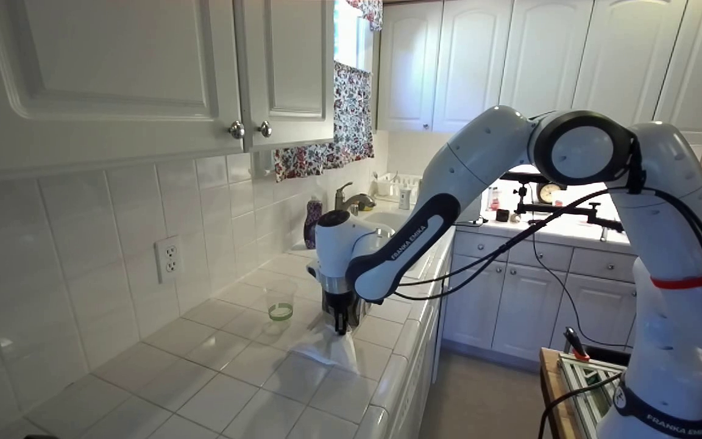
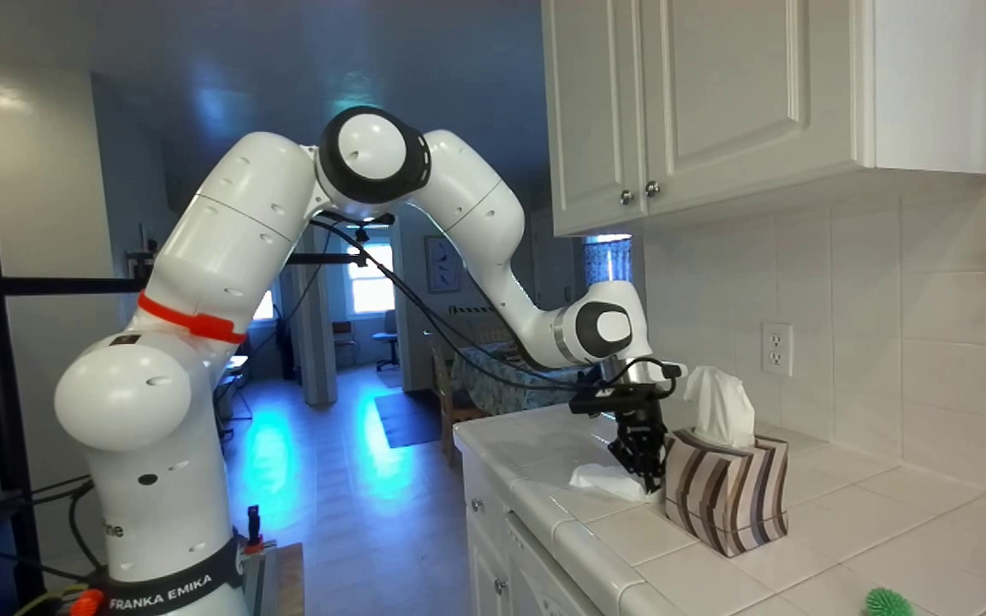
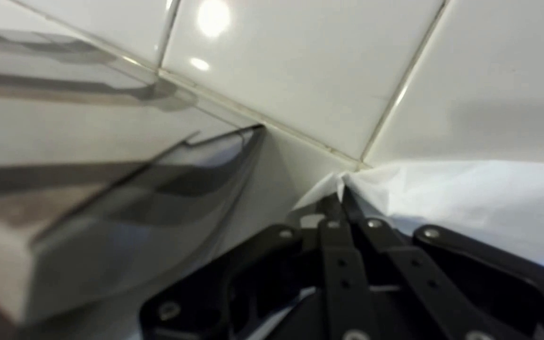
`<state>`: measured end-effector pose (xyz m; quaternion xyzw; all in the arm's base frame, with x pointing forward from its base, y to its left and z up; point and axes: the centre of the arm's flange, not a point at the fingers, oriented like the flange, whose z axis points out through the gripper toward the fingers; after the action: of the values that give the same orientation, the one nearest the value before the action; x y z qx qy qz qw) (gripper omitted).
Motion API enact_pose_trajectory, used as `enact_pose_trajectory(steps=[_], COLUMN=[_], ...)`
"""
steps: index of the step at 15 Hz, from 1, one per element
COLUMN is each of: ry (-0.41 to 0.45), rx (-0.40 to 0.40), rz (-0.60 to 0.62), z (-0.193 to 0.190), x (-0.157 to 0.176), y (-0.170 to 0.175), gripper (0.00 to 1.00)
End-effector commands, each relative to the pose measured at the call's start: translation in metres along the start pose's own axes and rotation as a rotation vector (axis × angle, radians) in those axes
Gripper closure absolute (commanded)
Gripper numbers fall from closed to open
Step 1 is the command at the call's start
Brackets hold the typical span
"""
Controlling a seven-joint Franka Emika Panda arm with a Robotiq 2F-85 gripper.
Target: Pull out a tissue from the box and use it to wipe the counter
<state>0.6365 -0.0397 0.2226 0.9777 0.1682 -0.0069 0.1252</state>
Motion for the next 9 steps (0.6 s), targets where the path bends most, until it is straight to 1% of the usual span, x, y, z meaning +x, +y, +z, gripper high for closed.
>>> enact_pose_trajectory(steps=[1,2,5,6,7,9], ry=[0.021,0.037,0.057,0.065,0.066,0.067], rx=[0.012,0.024,0.054,0.059,0.061,0.067], rz=[-0.073,-0.09,-0.209,-0.232,-0.236,-0.19], z=[0.014,0.012,0.01,0.008,0.006,0.0], x=[0.01,0.011,0.017,0.019,0.021,0.022], y=[-0.009,-0.016,-0.039,-0.045,-0.051,-0.055], gripper=[1.0,1.0,1.0,1.0,1.0,1.0])
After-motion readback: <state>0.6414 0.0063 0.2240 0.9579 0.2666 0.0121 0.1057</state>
